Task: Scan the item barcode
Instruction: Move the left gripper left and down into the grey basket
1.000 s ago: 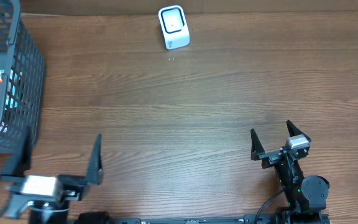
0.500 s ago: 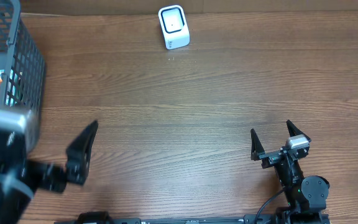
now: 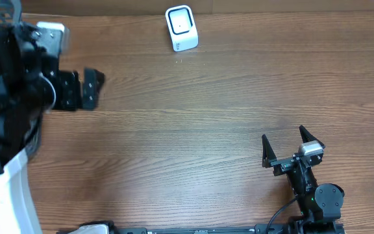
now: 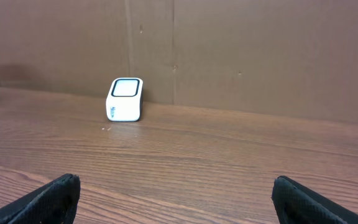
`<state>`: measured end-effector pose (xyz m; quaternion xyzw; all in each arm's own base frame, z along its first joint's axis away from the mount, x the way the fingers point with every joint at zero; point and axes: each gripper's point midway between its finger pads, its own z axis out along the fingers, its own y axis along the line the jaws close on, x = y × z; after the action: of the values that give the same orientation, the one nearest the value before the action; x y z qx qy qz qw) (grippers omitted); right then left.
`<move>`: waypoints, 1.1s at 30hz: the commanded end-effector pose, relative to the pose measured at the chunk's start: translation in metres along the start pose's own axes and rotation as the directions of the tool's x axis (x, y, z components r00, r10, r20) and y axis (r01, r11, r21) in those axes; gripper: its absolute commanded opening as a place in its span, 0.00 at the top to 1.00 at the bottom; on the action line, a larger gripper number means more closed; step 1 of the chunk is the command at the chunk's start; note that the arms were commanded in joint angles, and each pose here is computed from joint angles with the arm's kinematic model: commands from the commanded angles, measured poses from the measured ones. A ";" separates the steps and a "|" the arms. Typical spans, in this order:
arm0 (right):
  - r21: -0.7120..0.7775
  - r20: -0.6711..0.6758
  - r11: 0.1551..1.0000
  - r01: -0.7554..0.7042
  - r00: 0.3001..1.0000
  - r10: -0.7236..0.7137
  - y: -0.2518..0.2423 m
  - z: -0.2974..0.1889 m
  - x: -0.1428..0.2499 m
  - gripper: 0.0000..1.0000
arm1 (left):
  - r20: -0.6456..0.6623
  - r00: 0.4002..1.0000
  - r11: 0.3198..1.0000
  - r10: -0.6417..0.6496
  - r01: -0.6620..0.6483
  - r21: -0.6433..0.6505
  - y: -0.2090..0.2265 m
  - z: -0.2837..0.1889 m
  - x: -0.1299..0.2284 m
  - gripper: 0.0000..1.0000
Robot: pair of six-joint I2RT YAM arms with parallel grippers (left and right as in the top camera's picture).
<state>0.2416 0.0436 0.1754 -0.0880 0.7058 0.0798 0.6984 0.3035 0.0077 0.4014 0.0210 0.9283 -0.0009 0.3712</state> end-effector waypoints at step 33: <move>-0.003 0.004 1.000 0.005 1.000 -0.005 0.001 0.000 0.002 0.00 | -0.067 0.860 0.837 -0.506 0.471 -0.279 0.298 0.152 0.061 0.00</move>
<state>0.2416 0.0436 0.1755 -0.0877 0.7057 0.0801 0.6985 0.3691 0.3048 0.2714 -0.2872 0.9077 0.0522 0.3014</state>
